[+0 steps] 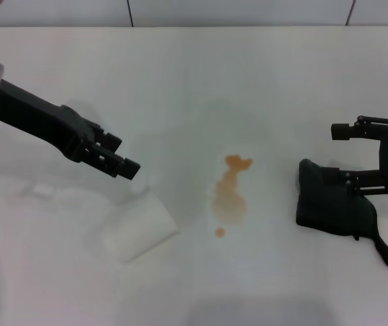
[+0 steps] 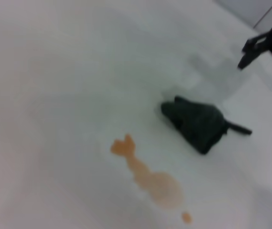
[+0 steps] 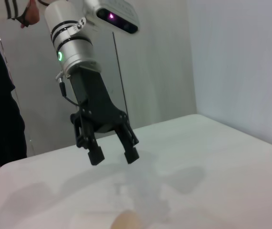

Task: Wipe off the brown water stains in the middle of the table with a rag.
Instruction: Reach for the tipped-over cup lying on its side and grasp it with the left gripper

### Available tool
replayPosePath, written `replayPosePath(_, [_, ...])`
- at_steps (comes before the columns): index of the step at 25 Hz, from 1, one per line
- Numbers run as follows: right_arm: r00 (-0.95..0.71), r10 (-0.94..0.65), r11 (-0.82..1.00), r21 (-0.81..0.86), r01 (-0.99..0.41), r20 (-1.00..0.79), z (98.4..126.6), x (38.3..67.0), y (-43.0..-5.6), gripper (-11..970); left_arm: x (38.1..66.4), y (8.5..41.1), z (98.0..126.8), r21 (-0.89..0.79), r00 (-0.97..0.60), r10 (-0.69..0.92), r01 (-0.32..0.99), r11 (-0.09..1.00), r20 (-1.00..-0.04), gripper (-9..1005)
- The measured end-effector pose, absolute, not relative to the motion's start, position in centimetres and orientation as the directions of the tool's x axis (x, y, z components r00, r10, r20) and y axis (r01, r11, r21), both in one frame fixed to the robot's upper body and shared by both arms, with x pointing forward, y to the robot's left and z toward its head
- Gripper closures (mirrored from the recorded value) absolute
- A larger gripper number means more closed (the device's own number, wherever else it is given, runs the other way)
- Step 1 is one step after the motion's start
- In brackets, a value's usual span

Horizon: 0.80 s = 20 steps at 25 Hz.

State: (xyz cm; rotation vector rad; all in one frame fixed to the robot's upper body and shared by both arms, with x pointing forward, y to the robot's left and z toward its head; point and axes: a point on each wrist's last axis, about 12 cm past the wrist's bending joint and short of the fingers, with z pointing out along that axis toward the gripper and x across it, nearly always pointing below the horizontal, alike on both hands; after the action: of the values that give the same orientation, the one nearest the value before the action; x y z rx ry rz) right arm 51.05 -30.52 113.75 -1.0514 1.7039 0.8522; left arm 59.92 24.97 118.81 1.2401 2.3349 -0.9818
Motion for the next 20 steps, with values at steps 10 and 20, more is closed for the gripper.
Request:
replayPosePath(10, [-0.189,-0.244,0.386,0.084,-0.919,-0.951,114.0,51.1,-30.3,131,60.9,23.5,120.3,-0.415,-0.589,0.665,0.804,0.426,-0.459,134])
replayPosePath(20, [-0.176,-0.216,0.383,0.082,-0.920,-0.960,114.2,50.9,-30.2,131,61.0,21.9,120.4,-0.361,-0.538,0.769,0.832,0.421,-0.344,135])
